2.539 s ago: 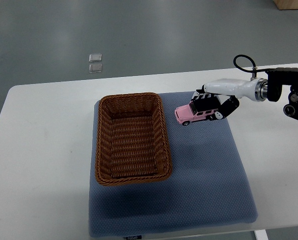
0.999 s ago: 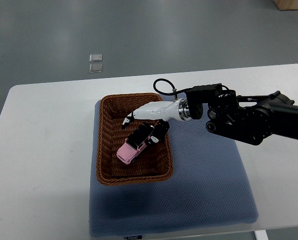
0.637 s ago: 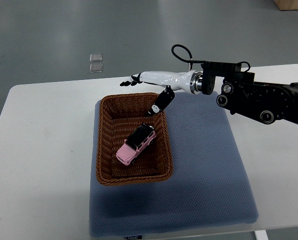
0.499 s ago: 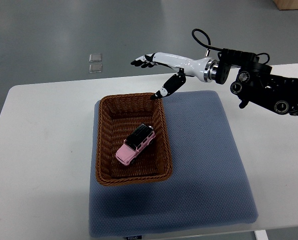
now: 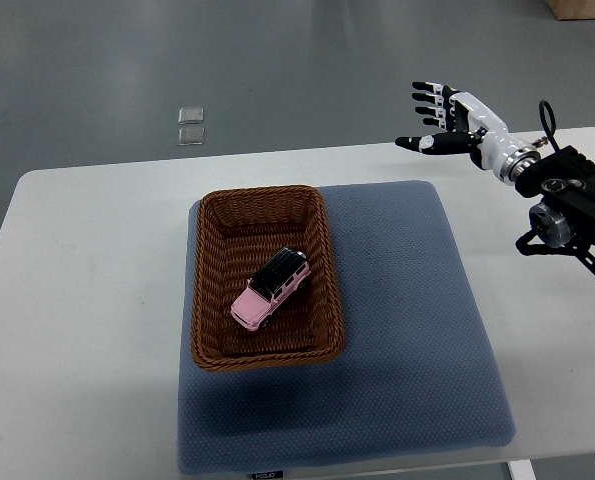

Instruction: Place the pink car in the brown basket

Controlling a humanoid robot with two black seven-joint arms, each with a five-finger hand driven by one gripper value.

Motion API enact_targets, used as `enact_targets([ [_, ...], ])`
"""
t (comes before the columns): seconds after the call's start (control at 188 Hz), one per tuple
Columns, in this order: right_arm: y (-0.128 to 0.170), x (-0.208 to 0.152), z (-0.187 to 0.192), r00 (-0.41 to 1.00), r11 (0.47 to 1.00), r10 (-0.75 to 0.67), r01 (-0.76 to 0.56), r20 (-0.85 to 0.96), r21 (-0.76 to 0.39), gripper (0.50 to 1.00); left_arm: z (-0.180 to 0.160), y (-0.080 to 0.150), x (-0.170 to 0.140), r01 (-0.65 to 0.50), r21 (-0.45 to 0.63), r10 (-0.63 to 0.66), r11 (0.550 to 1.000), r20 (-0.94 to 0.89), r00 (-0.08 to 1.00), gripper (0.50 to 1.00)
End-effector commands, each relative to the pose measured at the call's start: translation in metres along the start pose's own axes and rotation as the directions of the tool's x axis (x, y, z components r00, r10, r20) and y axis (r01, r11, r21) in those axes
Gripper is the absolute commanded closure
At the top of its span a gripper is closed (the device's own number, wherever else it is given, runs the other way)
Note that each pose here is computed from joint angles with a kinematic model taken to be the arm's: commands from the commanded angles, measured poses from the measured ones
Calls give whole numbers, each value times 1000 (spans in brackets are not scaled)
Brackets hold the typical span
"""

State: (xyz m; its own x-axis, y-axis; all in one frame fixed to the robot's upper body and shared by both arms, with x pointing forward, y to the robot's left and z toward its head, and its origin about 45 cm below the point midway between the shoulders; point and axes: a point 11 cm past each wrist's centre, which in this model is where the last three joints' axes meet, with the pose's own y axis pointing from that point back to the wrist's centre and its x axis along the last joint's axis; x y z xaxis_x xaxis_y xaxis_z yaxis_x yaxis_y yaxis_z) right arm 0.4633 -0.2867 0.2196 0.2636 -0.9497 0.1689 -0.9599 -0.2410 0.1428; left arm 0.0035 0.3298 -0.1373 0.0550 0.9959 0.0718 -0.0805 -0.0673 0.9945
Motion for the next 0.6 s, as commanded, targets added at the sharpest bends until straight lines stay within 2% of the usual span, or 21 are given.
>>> enact_targets([
  [0.0,7,13,19,989,997,73,-67,128,-48,595,0,0,0,0,0,0,1000,0,1000,500],
  [0.287,21,27,51,935,981,176,-140,308,-134,593,0,0,0,0,0,0,1000,0,1000,500],
  [0.595,27,34,56,932,979,187,-149,311,-142,587,0,0,0,0,0,0,1000,0,1000,500],
])
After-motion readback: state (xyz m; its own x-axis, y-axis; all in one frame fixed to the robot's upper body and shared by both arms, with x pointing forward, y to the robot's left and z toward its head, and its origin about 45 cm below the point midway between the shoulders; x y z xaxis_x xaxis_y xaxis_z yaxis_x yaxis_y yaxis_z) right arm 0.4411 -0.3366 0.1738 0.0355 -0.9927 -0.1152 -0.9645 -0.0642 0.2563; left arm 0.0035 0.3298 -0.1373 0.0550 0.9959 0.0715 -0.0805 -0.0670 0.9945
